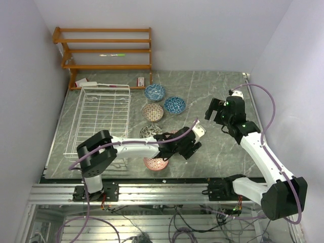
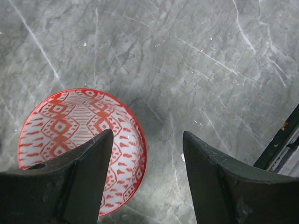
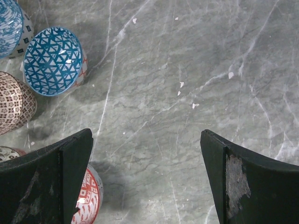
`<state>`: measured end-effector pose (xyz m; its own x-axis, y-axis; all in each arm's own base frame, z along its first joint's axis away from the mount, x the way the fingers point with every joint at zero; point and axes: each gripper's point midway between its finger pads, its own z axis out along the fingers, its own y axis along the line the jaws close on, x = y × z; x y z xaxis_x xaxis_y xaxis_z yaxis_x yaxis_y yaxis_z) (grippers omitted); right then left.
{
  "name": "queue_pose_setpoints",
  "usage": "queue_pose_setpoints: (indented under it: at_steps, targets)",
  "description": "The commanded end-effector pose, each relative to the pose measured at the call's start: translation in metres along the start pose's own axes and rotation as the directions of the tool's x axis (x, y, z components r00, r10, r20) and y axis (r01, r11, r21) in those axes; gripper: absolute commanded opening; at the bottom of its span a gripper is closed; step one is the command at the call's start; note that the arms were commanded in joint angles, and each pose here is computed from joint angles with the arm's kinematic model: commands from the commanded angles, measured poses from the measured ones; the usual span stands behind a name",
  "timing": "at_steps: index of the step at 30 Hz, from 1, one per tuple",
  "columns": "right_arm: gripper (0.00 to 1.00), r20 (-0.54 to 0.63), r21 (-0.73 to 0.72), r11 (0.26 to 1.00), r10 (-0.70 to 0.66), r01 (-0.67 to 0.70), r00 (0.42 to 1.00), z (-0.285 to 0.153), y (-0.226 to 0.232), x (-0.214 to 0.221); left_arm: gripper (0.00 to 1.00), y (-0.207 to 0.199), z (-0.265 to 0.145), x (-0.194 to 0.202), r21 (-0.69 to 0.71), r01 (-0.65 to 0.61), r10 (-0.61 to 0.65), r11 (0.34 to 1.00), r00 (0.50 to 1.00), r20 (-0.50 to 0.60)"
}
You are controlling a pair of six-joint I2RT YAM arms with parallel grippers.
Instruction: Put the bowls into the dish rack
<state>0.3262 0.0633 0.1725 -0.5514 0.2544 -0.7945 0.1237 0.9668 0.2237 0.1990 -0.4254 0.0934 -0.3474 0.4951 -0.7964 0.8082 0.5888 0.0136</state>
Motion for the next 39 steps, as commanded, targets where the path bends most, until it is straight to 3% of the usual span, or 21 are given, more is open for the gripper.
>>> queue_pose_setpoints:
  at_steps: [1, 5, 9, 17, 21, 32, 39]
  targets:
    - [1.00, 0.011, -0.032, 0.999, 0.003, -0.003, 1.000, -0.003, 0.000, -0.002, 0.71, -0.005, 0.013, -0.023, 0.042, -0.015, 0.012, 0.999, 0.998, 0.058]
    - [1.00, 0.007, -0.043, 0.999, 0.007, -0.007, 1.000, -0.002, 0.000, -0.001, 0.69, 0.004, 0.022, -0.016, 0.020, -0.010, 0.009, 1.000, 0.999, 0.052]
    - [1.00, 0.005, -0.048, 0.999, 0.014, -0.014, 1.000, 0.000, 0.000, 0.001, 0.58, 0.009, 0.031, -0.005, -0.005, -0.017, 0.017, 1.000, 1.000, 0.026]
    - [1.00, 0.002, -0.049, 0.998, 0.025, -0.025, 1.000, 0.001, -0.002, 0.002, 0.57, 0.015, 0.041, 0.012, -0.044, -0.016, 0.016, 0.999, 1.000, -0.008]
    - [1.00, 0.005, -0.044, 0.999, 0.028, -0.028, 1.000, 0.001, -0.004, 0.001, 0.40, 0.017, 0.040, 0.015, -0.053, -0.009, 0.008, 0.999, 1.000, -0.015]
    - [1.00, 0.015, -0.046, 0.998, 0.039, -0.038, 0.999, -0.002, -0.004, -0.002, 0.08, 0.020, 0.040, 0.027, -0.076, -0.015, 0.010, 0.997, 0.998, -0.054]
    - [1.00, 0.029, -0.052, 0.998, 0.044, -0.043, 0.999, -0.006, -0.003, -0.007, 0.07, 0.017, 0.025, -0.001, -0.048, -0.008, 0.008, 0.999, 1.000, 0.015]
